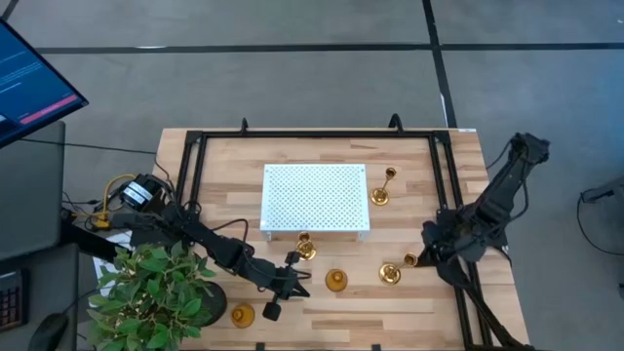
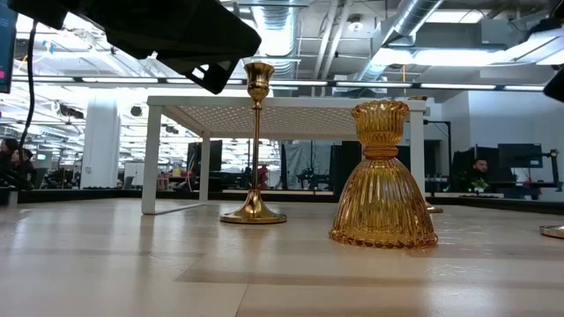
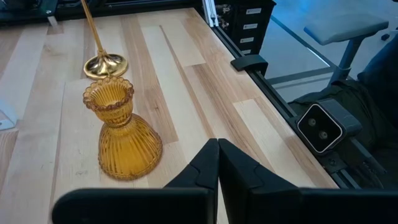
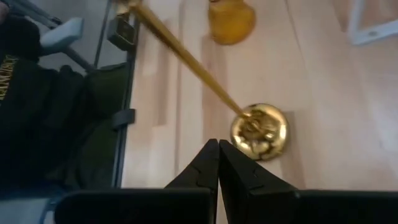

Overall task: Pick & Place candle stick holders
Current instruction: Put the bottom golden candle holder on the shelf

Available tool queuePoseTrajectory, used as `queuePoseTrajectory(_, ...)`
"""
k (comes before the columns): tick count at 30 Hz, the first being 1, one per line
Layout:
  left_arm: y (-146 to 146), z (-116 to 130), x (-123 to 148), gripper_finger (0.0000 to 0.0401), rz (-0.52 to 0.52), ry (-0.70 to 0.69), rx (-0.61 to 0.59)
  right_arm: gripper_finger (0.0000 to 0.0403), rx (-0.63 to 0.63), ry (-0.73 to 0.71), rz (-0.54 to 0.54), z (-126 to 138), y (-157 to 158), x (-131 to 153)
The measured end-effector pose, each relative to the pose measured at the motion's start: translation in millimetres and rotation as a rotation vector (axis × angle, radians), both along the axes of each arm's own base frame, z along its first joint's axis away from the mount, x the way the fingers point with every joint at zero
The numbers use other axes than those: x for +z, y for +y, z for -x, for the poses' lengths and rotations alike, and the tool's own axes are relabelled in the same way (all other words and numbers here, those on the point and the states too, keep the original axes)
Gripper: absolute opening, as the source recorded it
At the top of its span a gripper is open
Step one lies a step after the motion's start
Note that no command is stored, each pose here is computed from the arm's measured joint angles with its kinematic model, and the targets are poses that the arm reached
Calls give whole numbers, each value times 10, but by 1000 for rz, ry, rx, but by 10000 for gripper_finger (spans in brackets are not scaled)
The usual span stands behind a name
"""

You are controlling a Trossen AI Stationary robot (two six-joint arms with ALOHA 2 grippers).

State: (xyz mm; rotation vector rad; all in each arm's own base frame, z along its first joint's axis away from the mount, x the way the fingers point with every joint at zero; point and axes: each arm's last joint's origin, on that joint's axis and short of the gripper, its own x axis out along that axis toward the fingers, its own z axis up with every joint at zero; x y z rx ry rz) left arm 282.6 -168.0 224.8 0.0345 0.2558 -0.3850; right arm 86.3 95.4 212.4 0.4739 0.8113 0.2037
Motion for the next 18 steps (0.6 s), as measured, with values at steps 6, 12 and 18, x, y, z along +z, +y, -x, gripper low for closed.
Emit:
queuePoseTrajectory(6,1,-1,0,8,0,0,1,32,-45,-29,10,-101,80,-22)
queuePoseTrajectory(12,1,-1,0,8,1,0,1,99,-82,13,76,-205,116,-124)
queuePoseTrajectory(18,1,-1,1,8,1,-1,1,160,-87,30,96,-281,185,-194)
